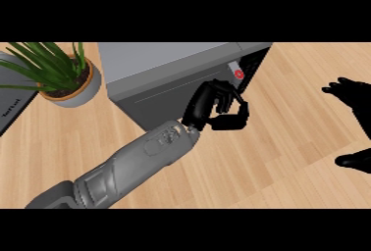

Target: Pick up the milk, place it into the microwave and close the microwave

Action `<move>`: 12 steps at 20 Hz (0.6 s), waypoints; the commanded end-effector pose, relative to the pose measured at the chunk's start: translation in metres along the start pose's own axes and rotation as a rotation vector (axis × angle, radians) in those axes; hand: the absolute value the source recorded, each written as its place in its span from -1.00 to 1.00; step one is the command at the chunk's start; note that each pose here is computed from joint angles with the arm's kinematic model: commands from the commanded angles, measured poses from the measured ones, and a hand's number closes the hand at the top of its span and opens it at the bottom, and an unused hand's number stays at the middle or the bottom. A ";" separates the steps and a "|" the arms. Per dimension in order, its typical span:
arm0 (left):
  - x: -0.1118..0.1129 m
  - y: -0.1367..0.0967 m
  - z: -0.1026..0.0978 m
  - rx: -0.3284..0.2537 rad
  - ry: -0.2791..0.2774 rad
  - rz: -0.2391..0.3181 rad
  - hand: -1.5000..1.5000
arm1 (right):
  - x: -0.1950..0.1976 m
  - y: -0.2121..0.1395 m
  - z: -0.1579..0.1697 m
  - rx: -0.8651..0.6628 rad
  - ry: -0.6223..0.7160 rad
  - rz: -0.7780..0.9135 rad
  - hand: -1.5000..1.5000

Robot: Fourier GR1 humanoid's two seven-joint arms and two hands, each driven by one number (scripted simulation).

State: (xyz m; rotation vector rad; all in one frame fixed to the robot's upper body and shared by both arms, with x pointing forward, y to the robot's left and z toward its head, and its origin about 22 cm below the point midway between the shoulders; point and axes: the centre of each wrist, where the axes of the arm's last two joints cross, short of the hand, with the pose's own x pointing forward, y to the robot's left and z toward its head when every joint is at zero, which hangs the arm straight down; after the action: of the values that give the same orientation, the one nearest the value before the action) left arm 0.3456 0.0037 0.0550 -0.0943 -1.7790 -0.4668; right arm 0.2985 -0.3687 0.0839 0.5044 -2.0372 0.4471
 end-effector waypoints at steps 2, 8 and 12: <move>0.031 -0.019 -0.017 -0.047 -0.071 0.013 1.00 | 0.013 0.012 -0.025 0.247 -0.053 -0.038 1.00; 0.029 -0.019 -0.017 -0.026 -0.066 0.005 1.00 | 0.020 0.033 -0.043 0.372 -0.070 -0.062 1.00; 0.029 -0.018 -0.019 -0.007 -0.054 0.012 1.00 | 0.029 0.042 -0.051 0.425 -0.070 -0.055 1.00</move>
State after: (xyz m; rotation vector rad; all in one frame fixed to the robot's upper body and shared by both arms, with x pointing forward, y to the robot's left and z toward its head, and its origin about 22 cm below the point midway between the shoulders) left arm 0.3484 0.0041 0.0555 -0.0579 -1.7735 -0.4243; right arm 0.3017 -0.3218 0.1235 0.7064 -1.9903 0.7611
